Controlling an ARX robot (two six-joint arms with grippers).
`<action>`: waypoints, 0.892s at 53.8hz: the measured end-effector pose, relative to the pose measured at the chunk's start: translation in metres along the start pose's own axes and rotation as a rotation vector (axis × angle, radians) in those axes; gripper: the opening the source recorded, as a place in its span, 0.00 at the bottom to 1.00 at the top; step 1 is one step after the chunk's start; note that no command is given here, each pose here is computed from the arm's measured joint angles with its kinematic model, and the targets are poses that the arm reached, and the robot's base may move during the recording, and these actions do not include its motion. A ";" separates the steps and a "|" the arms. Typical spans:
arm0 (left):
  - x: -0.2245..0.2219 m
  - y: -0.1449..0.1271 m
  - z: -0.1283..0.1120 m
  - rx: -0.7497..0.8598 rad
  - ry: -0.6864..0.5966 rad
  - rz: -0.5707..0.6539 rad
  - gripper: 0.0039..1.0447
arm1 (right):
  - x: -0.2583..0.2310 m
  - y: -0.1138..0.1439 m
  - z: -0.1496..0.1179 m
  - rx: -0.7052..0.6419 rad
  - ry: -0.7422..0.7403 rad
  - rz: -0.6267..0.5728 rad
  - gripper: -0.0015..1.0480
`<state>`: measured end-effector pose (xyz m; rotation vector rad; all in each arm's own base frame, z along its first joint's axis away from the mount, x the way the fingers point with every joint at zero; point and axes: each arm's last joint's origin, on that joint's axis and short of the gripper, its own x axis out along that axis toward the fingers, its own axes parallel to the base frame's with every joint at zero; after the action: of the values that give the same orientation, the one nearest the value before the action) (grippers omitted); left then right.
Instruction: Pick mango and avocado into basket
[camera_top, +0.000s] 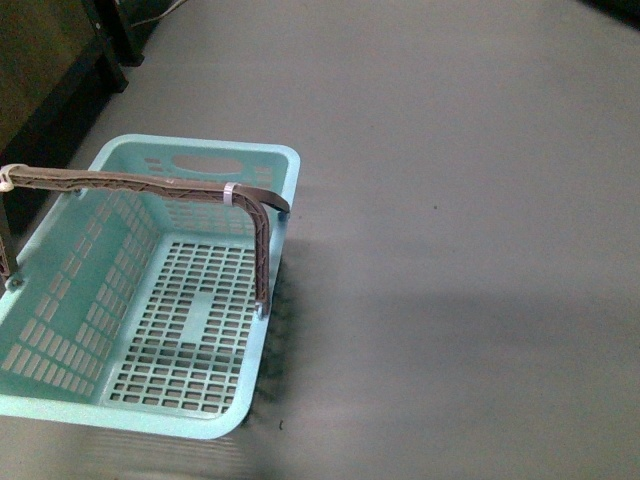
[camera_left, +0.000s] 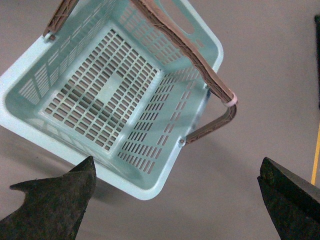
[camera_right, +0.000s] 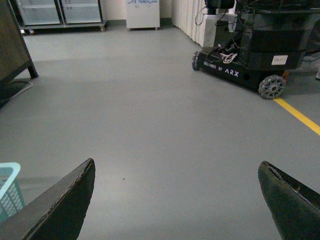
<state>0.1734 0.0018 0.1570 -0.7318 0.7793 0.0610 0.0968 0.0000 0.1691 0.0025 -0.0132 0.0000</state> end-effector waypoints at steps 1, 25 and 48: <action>0.003 0.000 0.000 -0.010 0.003 0.003 0.93 | 0.000 0.000 0.000 0.000 0.000 0.000 0.92; 0.127 -0.037 0.010 -0.250 0.054 0.062 0.93 | 0.000 0.000 0.000 0.000 0.000 0.000 0.92; 0.200 -0.066 0.016 -0.384 -0.016 0.080 0.93 | 0.000 0.000 0.000 0.000 0.000 0.000 0.92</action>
<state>0.3481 -0.0797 0.0712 -1.0615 0.7908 0.2949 0.0968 0.0000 0.1691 0.0025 -0.0132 0.0000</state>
